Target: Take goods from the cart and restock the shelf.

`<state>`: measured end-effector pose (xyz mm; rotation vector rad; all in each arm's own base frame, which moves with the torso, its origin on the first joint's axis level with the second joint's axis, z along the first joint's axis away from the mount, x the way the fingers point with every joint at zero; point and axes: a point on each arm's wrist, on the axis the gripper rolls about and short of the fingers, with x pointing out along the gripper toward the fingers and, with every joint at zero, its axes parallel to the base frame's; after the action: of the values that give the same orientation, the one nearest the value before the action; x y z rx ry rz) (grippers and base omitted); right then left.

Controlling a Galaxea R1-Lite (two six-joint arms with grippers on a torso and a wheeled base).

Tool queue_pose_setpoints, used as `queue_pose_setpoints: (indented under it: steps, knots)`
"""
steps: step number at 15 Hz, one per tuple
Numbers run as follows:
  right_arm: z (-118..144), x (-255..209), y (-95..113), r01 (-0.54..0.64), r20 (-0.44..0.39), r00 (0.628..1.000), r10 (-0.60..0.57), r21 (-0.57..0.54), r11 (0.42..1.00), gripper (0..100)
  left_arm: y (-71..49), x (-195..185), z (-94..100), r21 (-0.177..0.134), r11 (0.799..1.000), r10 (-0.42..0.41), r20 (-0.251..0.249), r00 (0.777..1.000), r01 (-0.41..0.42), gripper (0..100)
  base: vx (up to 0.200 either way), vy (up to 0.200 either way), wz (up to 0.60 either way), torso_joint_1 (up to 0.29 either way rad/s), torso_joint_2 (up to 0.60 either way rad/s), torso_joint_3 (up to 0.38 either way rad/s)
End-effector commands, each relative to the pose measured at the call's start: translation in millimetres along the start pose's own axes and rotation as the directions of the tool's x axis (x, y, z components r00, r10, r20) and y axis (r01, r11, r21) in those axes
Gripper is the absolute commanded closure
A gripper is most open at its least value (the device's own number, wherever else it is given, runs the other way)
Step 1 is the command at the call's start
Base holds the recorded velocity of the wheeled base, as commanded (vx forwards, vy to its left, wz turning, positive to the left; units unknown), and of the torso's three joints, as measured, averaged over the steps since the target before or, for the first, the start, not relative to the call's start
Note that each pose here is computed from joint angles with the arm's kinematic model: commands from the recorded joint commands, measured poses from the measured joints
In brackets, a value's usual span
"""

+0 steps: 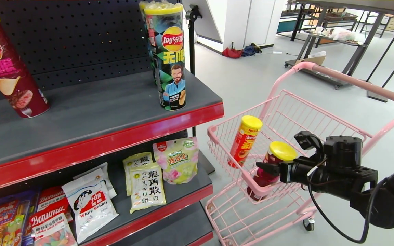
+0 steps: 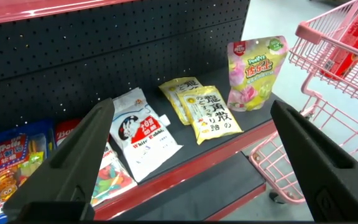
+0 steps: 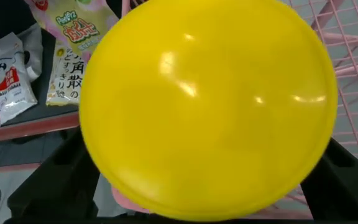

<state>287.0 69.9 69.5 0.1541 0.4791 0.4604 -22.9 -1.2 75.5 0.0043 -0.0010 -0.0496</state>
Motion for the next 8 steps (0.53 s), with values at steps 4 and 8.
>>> queue_pose_setpoints:
  steps: [4, 8]
  knots:
    - [0, 13, -8, 0.013, 0.006, 1.0, -0.013, -0.001, 1.0, 100, 0.0, 0, 0.0, 0.0, 1.0, 0.0, -0.001, 1.0, 0.0, 0, 0.0, 0.0, 0.0, 0.0, 0.0, 0.0]
    - [-2, 17, -8, 0.012, -0.004, 1.0, -0.012, 0.0, 1.0, 100, 0.0, 0, 0.0, 0.0, 1.0, 0.0, -0.001, 1.0, 0.0, 0, 0.0, 0.0, 0.0, 0.0, 0.0, 0.0]
